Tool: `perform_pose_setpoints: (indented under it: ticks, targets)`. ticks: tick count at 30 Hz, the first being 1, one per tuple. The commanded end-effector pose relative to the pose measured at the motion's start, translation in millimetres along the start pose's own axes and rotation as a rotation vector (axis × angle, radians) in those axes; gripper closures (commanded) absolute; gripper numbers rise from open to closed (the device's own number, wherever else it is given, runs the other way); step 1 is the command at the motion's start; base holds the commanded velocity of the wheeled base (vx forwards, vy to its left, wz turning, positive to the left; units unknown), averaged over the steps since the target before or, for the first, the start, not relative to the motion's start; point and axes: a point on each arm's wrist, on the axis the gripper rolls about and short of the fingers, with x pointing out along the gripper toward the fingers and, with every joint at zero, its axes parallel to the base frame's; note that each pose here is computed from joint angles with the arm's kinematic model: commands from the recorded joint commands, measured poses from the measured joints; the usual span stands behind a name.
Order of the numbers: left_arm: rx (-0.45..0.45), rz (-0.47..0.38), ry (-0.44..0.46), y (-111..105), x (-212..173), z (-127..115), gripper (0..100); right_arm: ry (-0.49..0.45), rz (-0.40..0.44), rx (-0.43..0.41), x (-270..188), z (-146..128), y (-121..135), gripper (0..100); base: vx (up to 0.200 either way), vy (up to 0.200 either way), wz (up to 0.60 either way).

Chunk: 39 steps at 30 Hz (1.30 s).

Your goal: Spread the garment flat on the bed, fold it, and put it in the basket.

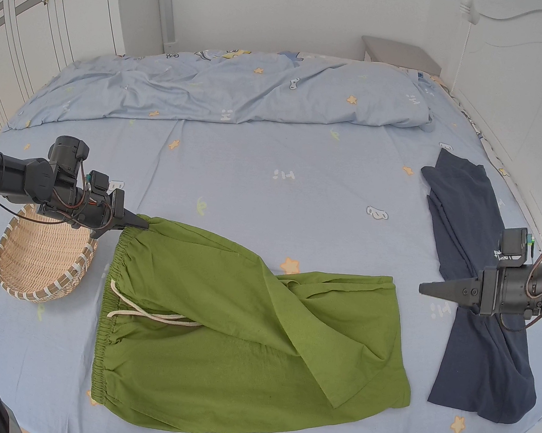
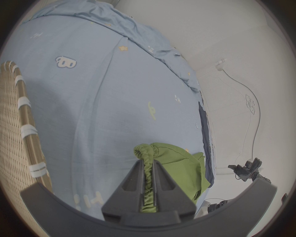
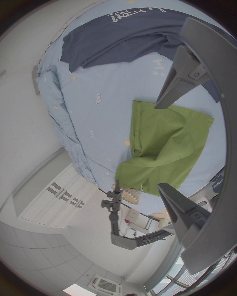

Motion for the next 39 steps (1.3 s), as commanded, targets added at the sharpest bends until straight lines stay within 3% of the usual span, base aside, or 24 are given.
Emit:
perform_pose_setpoints:
  ticks: [1,2,6,11,14,18,21,24,28,39]
  targets:
    - [0.004,0.0,-0.011,-1.5,-3.1,1.0,100,0.068,0.01,-0.014,13.3,-11.8,0.1,0,0.0,0.0,0.0]
    - [0.004,0.0,-0.011,-1.5,-3.1,1.0,100,0.068,0.01,-0.014,13.3,-11.8,0.1,0,0.0,0.0,0.0]
    - [0.005,-0.003,-0.004,-2.8,-1.2,-0.5,100,0.232,0.035,-0.084,42.5,-43.2,17.2,0,0.0,0.0,0.0]
    - [0.005,-0.005,-0.001,-3.9,-0.8,-1.1,100,0.352,-0.129,-0.259,62.7,-73.8,31.0,0,0.0,0.0,0.0]
    - [0.004,-0.003,-0.001,-3.9,-0.8,-1.1,100,0.403,-0.146,-0.315,73.2,-88.1,38.2,0,0.0,0.0,0.0]
    - [0.005,-0.004,0.0,-4.4,-0.4,-1.2,100,0.402,-0.12,-0.38,80.7,-102.9,51.3,0,0.0,0.0,0.0]
    - [0.005,-0.004,0.0,-4.4,-0.4,-1.2,100,0.379,-0.168,-0.429,96.5,-114.0,56.3,0,0.0,0.0,0.0]
    - [0.005,-0.004,0.001,-4.4,-0.6,-1.7,100,0.337,-0.209,-0.444,106.8,-114.6,55.8,0,0.0,0.0,0.0]
    - [0.003,-0.001,-0.002,-2.8,-1.4,-1.2,100,0.29,-0.19,-0.474,111.2,-115.1,66.0,0,0.0,0.0,0.0]
    - [0.0,0.0,-0.001,-2.1,-1.6,-1.6,100,0.287,-0.185,-0.499,124.8,-122.1,73.5,0,0.0,0.0,0.0]
